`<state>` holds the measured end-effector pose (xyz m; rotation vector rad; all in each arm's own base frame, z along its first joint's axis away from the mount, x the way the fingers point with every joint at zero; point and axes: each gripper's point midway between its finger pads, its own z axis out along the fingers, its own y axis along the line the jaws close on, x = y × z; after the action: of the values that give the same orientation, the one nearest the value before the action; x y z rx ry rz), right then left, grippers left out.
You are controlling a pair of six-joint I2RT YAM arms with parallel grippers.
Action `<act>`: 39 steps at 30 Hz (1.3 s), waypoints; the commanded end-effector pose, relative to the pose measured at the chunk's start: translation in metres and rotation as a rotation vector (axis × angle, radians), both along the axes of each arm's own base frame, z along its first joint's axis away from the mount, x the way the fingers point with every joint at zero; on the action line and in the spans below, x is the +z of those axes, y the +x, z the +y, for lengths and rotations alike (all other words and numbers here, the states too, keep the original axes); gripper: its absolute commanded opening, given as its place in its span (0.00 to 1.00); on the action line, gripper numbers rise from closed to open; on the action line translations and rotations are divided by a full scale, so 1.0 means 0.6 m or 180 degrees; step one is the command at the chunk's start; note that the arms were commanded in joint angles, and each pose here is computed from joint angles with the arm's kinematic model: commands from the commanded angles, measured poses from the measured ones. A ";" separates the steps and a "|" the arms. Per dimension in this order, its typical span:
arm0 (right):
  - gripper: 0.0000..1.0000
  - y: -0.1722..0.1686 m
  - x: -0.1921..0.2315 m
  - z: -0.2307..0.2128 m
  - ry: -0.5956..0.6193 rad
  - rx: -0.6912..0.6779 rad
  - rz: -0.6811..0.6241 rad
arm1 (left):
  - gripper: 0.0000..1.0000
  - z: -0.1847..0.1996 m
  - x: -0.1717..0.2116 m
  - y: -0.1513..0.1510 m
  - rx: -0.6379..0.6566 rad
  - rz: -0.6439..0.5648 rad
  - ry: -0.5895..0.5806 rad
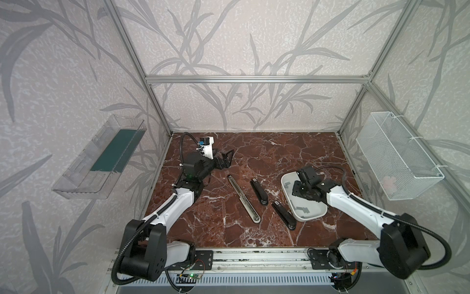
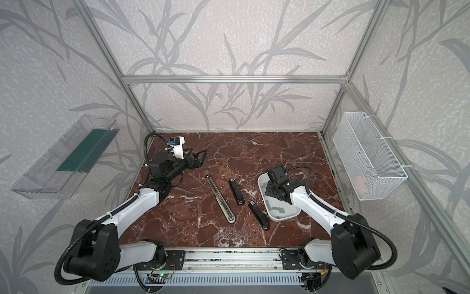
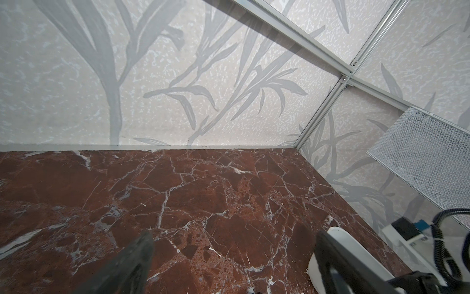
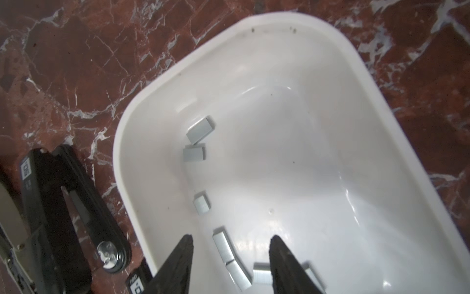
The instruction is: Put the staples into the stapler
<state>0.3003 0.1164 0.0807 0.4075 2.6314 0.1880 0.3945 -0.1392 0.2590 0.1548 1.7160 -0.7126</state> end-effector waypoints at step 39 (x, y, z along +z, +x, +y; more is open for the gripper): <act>0.26 0.068 -0.095 -0.030 -0.0495 -0.0445 0.0437 | 0.99 -0.015 0.010 0.004 -0.0152 -0.0124 -0.0099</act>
<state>0.3556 0.1099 0.0200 0.5492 2.7033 -0.0298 0.3985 -0.1451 0.2563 0.1685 1.7035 -0.7514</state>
